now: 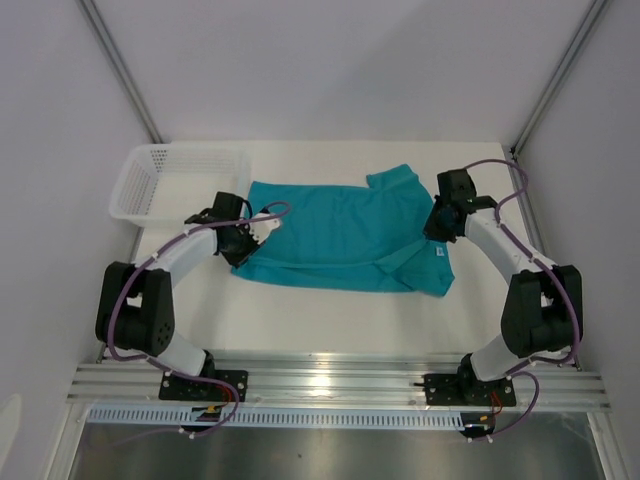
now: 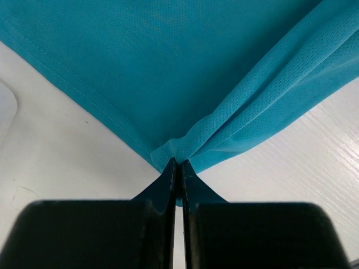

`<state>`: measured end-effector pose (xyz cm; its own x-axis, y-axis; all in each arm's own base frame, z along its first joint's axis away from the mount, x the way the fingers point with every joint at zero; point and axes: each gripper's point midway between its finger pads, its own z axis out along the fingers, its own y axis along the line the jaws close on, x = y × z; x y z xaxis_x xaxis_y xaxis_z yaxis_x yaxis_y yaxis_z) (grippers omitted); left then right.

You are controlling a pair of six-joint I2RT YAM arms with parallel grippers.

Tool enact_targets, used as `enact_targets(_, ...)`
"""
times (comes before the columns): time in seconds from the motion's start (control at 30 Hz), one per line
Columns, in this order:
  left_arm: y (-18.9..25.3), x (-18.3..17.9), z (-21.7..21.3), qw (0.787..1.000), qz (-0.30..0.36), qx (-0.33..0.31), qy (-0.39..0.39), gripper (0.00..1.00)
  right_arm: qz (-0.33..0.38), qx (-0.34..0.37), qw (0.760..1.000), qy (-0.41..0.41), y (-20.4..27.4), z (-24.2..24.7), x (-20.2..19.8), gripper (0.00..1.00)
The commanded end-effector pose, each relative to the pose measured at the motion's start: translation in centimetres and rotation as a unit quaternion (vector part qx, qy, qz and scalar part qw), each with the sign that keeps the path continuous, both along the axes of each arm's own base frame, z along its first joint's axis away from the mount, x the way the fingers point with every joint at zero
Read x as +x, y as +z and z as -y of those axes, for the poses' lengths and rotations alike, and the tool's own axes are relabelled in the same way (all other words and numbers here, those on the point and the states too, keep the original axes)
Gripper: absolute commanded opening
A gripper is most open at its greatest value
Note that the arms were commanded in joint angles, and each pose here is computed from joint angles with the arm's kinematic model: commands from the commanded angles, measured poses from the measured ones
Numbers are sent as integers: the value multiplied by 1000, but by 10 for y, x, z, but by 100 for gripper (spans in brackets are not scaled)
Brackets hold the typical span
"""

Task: Roll the t-shirts
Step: Fold the tshirt

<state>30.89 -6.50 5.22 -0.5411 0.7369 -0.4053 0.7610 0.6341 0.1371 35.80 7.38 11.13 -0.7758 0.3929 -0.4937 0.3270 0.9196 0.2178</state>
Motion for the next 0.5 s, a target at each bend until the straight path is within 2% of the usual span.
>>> enact_targets(0.0, 9, 19, 1, 1000, 17, -1, 21, 3, 24, -12, 1000, 10, 7, 2, 24, 0)
enact_targets(0.13, 7, 25, 1, 1000, 14, 2, 27, 5, 20, -14, 1000, 8, 1, 4, 33, 0)
enact_targets(0.23, 7, 27, 0, 999, 15, 4, 31, 13, 23, -12, 1000, 6, -1, 5, 37, 0)
enact_targets(0.3, 8, 31, -2, 999, 22, 7, 39, 20, 20, -8, 1000, 8, -4, 3, 39, 0)
enact_targets(0.37, 13, 39, -4, 998, 42, 9, 49, 32, 17, -6, 1000, 9, -7, 2, 39, 0)
enact_targets(0.47, 26, 55, -13, 993, 85, 18, 74, 44, 13, -3, 1000, 10, -11, 1, 38, 0)
